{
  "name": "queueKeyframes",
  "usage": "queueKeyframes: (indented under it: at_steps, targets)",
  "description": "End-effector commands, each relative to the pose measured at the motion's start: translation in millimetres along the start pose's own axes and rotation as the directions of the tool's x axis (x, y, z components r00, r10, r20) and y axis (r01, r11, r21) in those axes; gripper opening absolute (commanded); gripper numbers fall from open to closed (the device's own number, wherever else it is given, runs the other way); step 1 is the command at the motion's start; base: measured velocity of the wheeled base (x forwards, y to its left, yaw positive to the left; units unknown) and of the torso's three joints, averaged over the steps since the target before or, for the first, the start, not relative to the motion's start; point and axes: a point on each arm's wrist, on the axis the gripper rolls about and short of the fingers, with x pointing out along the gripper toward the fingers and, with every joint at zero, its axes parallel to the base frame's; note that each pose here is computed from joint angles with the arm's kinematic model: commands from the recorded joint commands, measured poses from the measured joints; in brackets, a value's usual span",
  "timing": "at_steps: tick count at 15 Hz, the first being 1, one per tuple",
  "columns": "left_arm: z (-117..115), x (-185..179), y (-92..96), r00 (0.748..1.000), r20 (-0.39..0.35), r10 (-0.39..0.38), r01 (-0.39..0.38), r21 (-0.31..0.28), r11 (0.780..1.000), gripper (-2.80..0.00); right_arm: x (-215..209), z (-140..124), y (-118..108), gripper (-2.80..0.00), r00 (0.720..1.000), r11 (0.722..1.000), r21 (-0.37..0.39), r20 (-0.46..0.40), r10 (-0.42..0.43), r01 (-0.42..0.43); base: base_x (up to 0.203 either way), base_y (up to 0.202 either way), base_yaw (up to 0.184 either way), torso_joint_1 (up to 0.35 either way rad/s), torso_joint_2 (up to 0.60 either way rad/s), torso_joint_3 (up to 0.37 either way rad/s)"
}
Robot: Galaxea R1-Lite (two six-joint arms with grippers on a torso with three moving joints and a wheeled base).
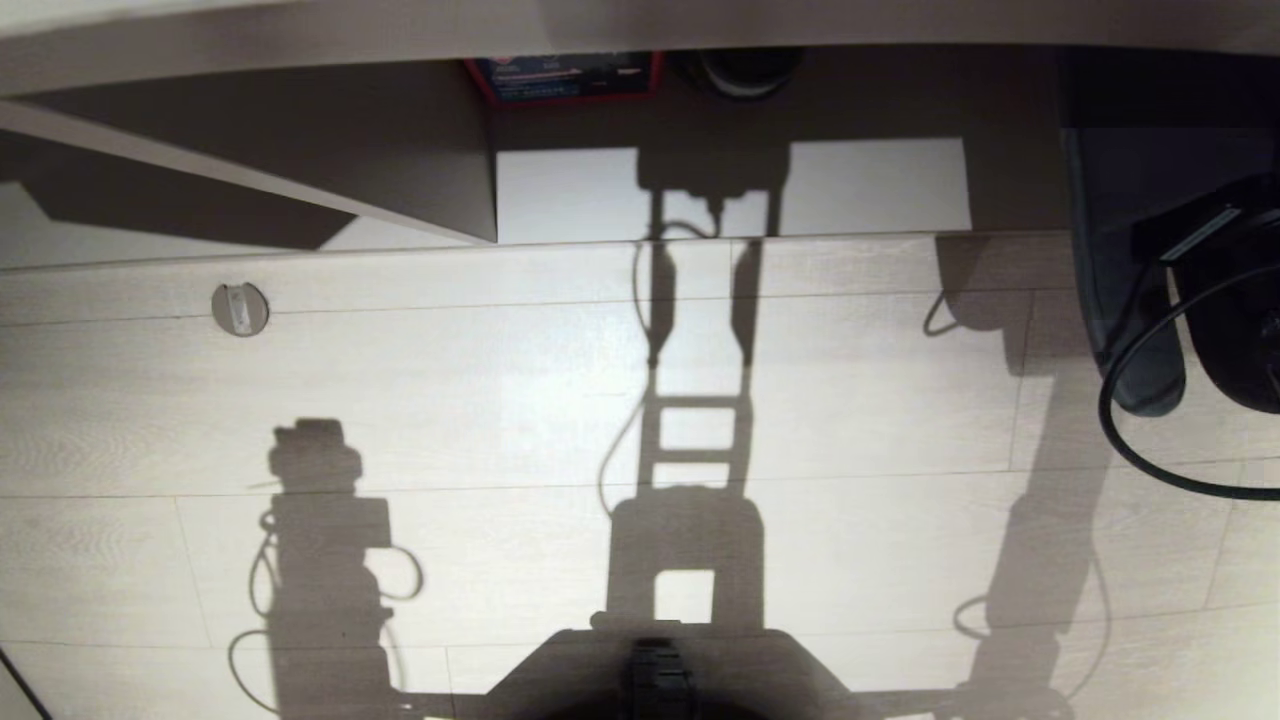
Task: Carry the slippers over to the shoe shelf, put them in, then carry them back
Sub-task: Place the slippers on the floor
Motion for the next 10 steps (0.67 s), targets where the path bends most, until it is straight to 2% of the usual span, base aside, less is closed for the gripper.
queueKeyframes:
  at_steps: [1, 3, 5, 10]
  targets:
    - [0, 0, 0.0, 1.0, 0.001, 0.001, -0.001, 0.0, 1.0, -2.8, -19, 16, 0, -2.8, 1.0, 1.0, 0.0, 0.022, -0.001, 0.001, 0.0, 0.0, 0.0, 0.0, 0.0, 0.0]
    - [0, 0, 0.0, 1.0, 0.001, 0.001, -0.001, 0.0, 1.0, -2.8, -26, 16, 0, -2.8, 1.0, 1.0, 0.0, -0.003, -0.003, 0.003, 0.0, 0.0, 0.0, 0.0, 0.0, 0.0]
    - [0, 0, 0.0, 1.0, 0.001, 0.001, -0.001, 0.0, 1.0, -2.8, -57, 29, -1, -2.8, 1.0, 1.0, 0.0, -0.021, -0.004, 0.004, 0.0, 0.0, 0.0, 0.0, 0.0, 0.0]
    - [0, 0, 0.0, 1.0, 0.001, 0.001, -0.001, 0.0, 1.0, -2.8, -132, 41, -3, -2.8, 0.994, 1.0, -0.008, -0.113, -0.013, 0.012, 0.0, 0.0, 0.0, 0.0, 0.0, 0.0]
